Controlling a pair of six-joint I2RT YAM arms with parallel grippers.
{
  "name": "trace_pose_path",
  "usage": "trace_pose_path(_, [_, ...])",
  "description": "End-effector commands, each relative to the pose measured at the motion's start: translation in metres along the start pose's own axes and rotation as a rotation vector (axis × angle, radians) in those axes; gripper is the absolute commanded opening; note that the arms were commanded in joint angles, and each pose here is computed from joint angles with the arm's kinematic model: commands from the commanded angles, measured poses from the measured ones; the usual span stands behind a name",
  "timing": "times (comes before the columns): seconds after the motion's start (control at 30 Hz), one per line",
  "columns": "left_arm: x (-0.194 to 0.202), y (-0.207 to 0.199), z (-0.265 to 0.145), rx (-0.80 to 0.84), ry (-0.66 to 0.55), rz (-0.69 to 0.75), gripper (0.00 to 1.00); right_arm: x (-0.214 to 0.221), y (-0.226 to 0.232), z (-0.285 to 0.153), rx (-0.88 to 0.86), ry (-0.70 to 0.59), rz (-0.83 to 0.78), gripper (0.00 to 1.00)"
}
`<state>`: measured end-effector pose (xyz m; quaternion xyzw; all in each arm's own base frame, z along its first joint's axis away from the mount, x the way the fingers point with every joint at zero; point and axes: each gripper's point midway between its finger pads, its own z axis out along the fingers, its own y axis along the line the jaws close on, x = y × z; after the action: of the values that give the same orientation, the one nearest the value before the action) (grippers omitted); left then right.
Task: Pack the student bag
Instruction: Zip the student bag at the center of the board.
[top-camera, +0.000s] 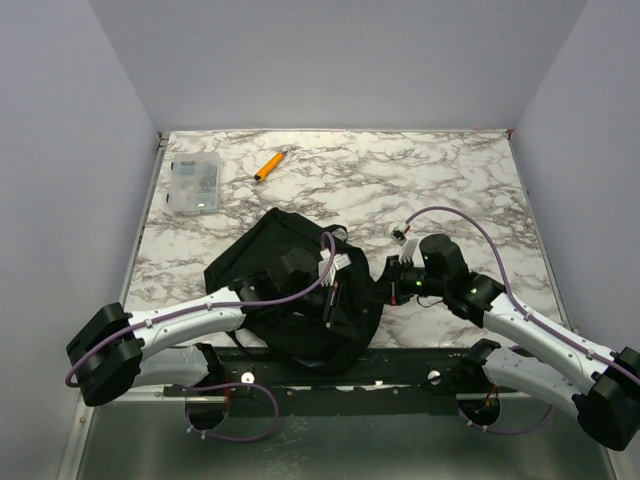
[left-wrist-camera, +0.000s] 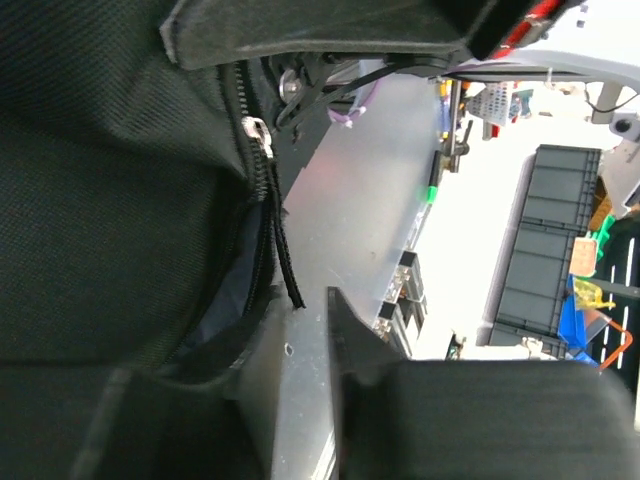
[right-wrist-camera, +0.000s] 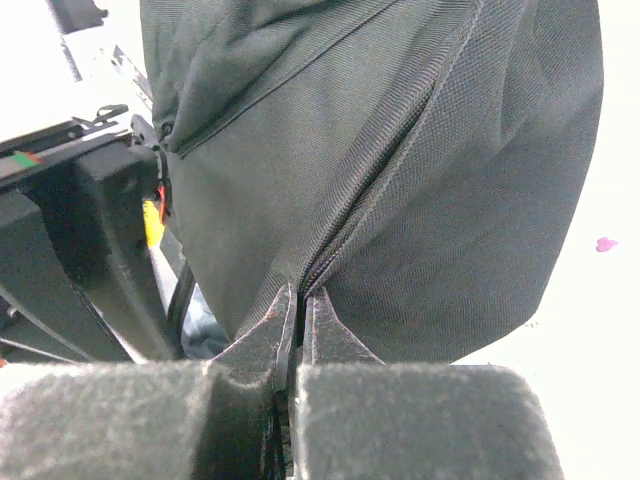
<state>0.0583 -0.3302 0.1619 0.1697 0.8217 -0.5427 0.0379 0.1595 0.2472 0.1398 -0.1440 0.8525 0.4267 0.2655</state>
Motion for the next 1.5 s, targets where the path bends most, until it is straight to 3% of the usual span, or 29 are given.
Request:
trace_pose_path(0.0, [-0.007,0.0,0.007,-0.014,0.005,0.003,0.33,-0.021,0.006,-0.004,0.004,-0.062,-0.035,0.0])
trace_pose_path(0.1, [-0.015,-0.004,0.008,-0.013,-0.016,0.023,0.43,-0.02,0.007,-0.004,0.002,-0.061,-0.036,0.0])
trace_pose_path(0.2, [-0.02,-0.007,0.012,-0.009,-0.009,0.027,0.43,-0.019,0.007,-0.004,-0.002,-0.059,-0.033,0.0])
trace_pose_path(0.4, [-0.023,-0.007,0.015,-0.013,-0.006,0.025,0.25,-0.016,0.004,-0.002,-0.003,-0.055,-0.028,0.0])
trace_pose_path(0.53, [-0.024,-0.004,0.018,-0.022,0.002,0.012,0.21,-0.015,0.002,-0.001,0.004,-0.053,-0.025,0.0])
trace_pose_path(0.87, [-0.027,0.009,0.022,-0.065,-0.01,-0.02,0.36,-0.016,0.004,-0.002,0.001,-0.047,-0.029,0.0])
trace_pose_path(1.07, [-0.032,0.013,0.025,-0.102,-0.011,-0.012,0.2,-0.016,0.004,-0.003,0.007,-0.046,-0.028,0.0])
trace_pose_path(1.13, [-0.034,0.019,0.025,-0.131,-0.013,-0.004,0.03,-0.016,0.002,-0.003,0.016,-0.046,-0.027,0.0])
trace_pose_path(1.17, [-0.035,0.023,0.025,-0.155,-0.018,0.006,0.0,-0.017,0.0,-0.003,0.03,-0.051,-0.023,0.0])
trace_pose_path(1.3, [-0.02,0.043,0.015,-0.234,-0.03,-0.002,0.0,-0.027,-0.017,-0.003,0.136,-0.12,0.046,0.0])
trace_pose_path(1.47, [0.042,0.046,0.007,-0.212,0.062,-0.071,0.0,-0.055,-0.04,-0.002,0.262,-0.237,0.113,0.0])
